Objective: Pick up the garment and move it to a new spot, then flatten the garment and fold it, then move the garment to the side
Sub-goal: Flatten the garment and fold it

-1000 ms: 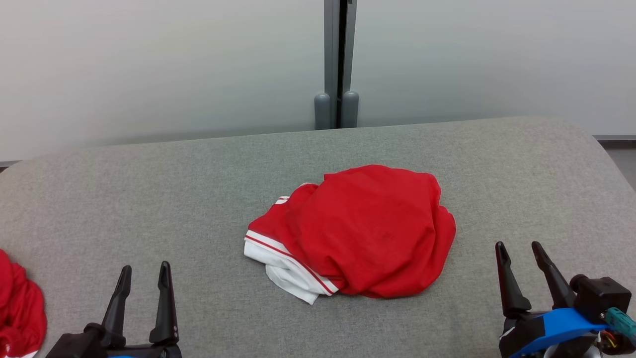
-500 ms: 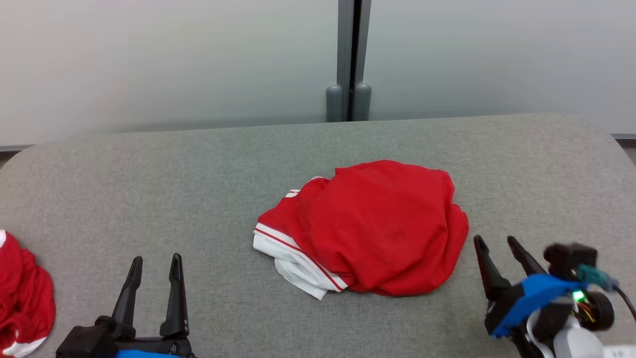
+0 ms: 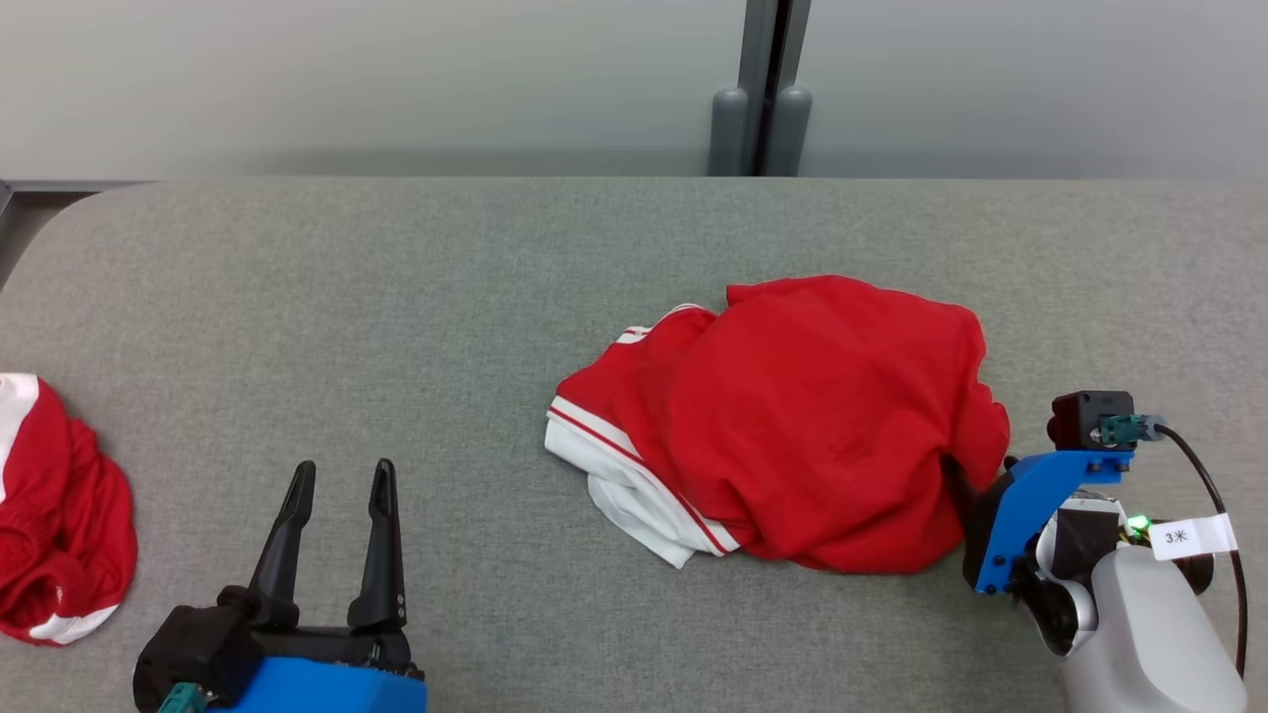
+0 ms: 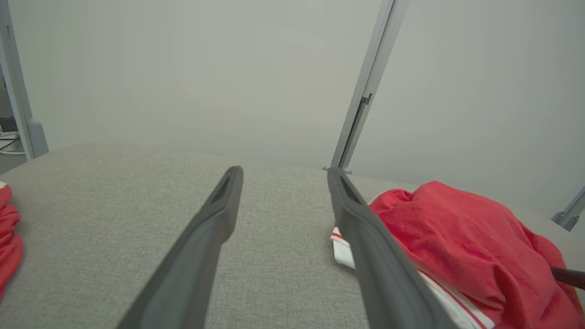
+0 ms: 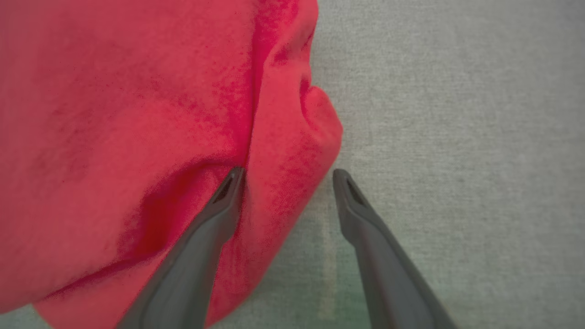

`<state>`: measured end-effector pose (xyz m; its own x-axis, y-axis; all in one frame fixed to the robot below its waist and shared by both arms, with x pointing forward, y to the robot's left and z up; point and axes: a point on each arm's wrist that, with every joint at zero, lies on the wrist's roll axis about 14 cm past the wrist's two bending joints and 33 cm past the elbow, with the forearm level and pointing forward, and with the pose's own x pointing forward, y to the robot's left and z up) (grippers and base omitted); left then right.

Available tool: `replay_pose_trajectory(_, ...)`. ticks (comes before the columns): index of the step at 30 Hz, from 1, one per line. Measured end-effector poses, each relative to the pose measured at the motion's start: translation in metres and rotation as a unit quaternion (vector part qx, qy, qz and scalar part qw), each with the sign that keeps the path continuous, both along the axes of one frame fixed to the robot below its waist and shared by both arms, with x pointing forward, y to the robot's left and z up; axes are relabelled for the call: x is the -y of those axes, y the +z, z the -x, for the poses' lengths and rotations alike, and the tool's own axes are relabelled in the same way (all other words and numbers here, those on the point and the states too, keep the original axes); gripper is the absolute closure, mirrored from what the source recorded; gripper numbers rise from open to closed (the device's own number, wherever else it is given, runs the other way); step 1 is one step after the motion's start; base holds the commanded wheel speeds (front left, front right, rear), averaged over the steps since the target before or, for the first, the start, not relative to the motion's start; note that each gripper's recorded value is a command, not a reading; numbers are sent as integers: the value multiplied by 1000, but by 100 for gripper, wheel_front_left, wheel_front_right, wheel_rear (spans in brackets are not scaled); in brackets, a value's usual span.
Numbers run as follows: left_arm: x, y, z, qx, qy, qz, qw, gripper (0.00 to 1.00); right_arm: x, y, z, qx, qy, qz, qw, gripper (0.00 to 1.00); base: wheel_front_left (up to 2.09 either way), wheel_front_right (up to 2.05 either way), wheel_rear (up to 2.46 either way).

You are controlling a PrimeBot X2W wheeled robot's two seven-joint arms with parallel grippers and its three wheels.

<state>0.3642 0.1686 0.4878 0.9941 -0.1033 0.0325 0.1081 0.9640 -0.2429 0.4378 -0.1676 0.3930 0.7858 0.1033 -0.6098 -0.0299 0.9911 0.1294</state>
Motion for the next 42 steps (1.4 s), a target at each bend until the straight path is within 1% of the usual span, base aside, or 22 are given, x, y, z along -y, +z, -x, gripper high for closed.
replay_pose_trajectory(5, 1, -3, -4, -4, -2, -1, 1000, 0, -10, -22, 0, -41, 10, -7, 999, 0, 0, 0, 0)
replay_pose_trajectory(6, 0, -3, -5, -4, -1, -1, 1000, 0, -12, -23, -2, -39, 11, -7, 999, 61, 0, 0, 0)
replay_pose_trajectory(7, 0, -3, -6, -4, 0, -2, 1000, 0, -15, -21, -6, -32, 21, 2, 999, 87, 0, 0, 0)
replay_pose_trajectory(8, 0, -3, -6, -4, 0, -2, 1000, 0, -18, -20, -8, -24, 33, 18, 999, 100, 0, 0, 0)
replay_pose_trajectory(10, -1, -4, -4, -5, 0, -2, 1000, 0, -27, -7, -18, 10, 48, 24, 999, 100, 0, 0, 0)
replay_pose_trajectory(11, -1, -3, -3, -5, 1, -2, 1000, 0, -31, 4, -25, 36, 58, 32, 997, 100, 0, 0, 0)
replay_pose_trajectory(13, -4, 0, -1, 0, 4, -3, 1000, 0, -46, 37, -43, 102, 72, 20, 992, 100, 0, 0, 0)
replay_pose_trajectory(15, -6, 4, 2, 5, 7, -2, 1000, 0, -68, 71, -54, 160, 94, 3, 983, 100, 0, 0, 0)
replay_pose_trajectory(17, -8, 6, 6, 9, 11, -1, 1000, 0, -93, 108, -58, 215, 126, -11, 968, 100, 0, 0, 0)
replay_pose_trajectory(19, -9, 9, 9, 14, 14, -1, 1000, 0, -117, 147, -58, 269, 156, -26, 950, 100, 0, 0, 0)
replay_pose_trajectory(22, -11, 13, 13, 19, 17, -1, 1000, 0, -152, 202, -50, 335, 203, -47, 919, 100, 0, 0, 0)
replay_pose_trajectory(24, -13, 17, 15, 25, 19, -1, 1000, 0, -170, 233, -44, 369, 226, -64, 899, 100, 0, 0, 0)
replay_pose_trajectory(25, -13, 17, 17, 26, 20, -1, 999, 0, -179, 249, -41, 383, 236, -83, 889, 100, 0, 0, 0)
replay_pose_trajectory(27, -14, 17, 19, 25, 22, -1, 999, 0, -194, 277, -33, 418, 258, -89, 867, 100, 0, 0, 0)
replay_pose_trajectory(31, -17, 18, 23, 26, 26, -2, 999, 0, -210, 331, -19, 484, 280, -112, 821, 100, 0, 0, 0)
replay_pose_trajectory(33, -18, 18, 24, 27, 27, -2, 999, 0, -210, 353, -13, 510, 278, -134, 803, 100, 0, 0, 0)
replay_pose_trajectory(34, -18, 18, 24, 27, 28, -2, 999, 0, -207, 361, -12, 519, 273, -145, 797, 100, 0, 0, 0)
replay_pose_trajectory(35, -18, 18, 25, 26, 29, -2, 999, 0, -204, 365, -13, 523, 269, -149, 795, 100, 0, 0, 0)
replay_pose_trajectory(36, -19, 17, 25, 26, 29, -2, 999, 0, -199, 364, -16, 522, 262, -142, 799, 100, 0, 0, 0)
replay_pose_trajectory(37, -19, 17, 25, 25, 30, -2, 999, 0, -194, 360, -21, 515, 253, -135, 808, 100, 0, 0, 0)
replay_pose_trajectory(39, -19, 16, 24, 24, 30, -1, 999, 0, -178, 334, -36, 484, 228, -112, 837, 100, 0, 0, 0)
replay_pose_trajectory(42, -18, 14, 24, 20, 31, 2, 999, 0, -144, 275, -57, 419, 176, -85, 887, 100, 0, 0, 0)
